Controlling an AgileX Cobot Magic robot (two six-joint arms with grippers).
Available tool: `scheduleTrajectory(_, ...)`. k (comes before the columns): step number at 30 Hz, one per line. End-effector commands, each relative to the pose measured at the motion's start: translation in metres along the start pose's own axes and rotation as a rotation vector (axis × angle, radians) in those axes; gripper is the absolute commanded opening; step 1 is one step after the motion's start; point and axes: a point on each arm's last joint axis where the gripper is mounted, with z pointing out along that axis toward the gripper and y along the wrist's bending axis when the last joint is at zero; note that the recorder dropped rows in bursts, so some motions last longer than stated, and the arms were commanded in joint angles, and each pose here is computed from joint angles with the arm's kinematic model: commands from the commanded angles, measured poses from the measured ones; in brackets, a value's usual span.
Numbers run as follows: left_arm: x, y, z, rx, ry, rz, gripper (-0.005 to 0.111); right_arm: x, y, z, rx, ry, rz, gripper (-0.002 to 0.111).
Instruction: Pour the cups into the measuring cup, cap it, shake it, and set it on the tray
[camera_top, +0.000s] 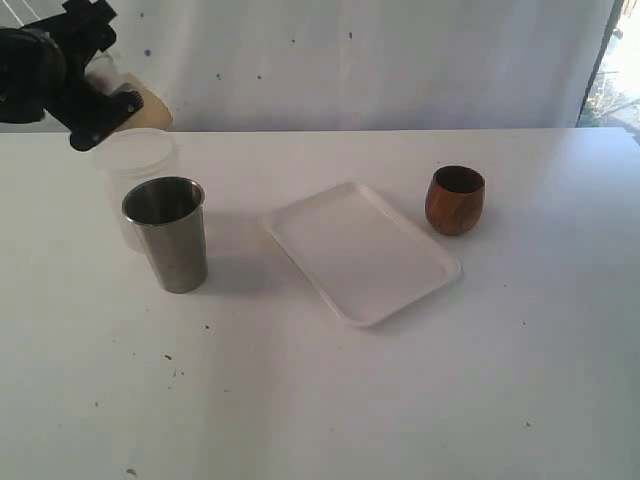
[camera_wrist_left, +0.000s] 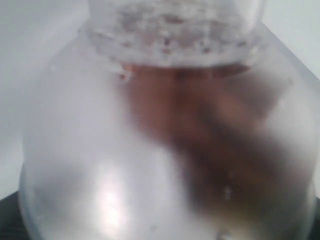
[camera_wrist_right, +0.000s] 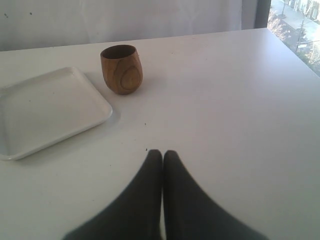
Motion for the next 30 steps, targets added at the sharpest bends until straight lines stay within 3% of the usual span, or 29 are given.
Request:
scheduleTrajectory(1,0.0129,0.0034,-0.0054,0.009,0.069,0.004,0.0,0.0018,-0.0008,0.0004,0.008,-0.002,-0.002,0.0)
scheduleTrajectory(30,0.0128,0.0027,-0.0073,0.028,0.099,-0.057,0.0,0.0018,-0.0008,0.0004,0.008,-0.002,-0.002,0.0)
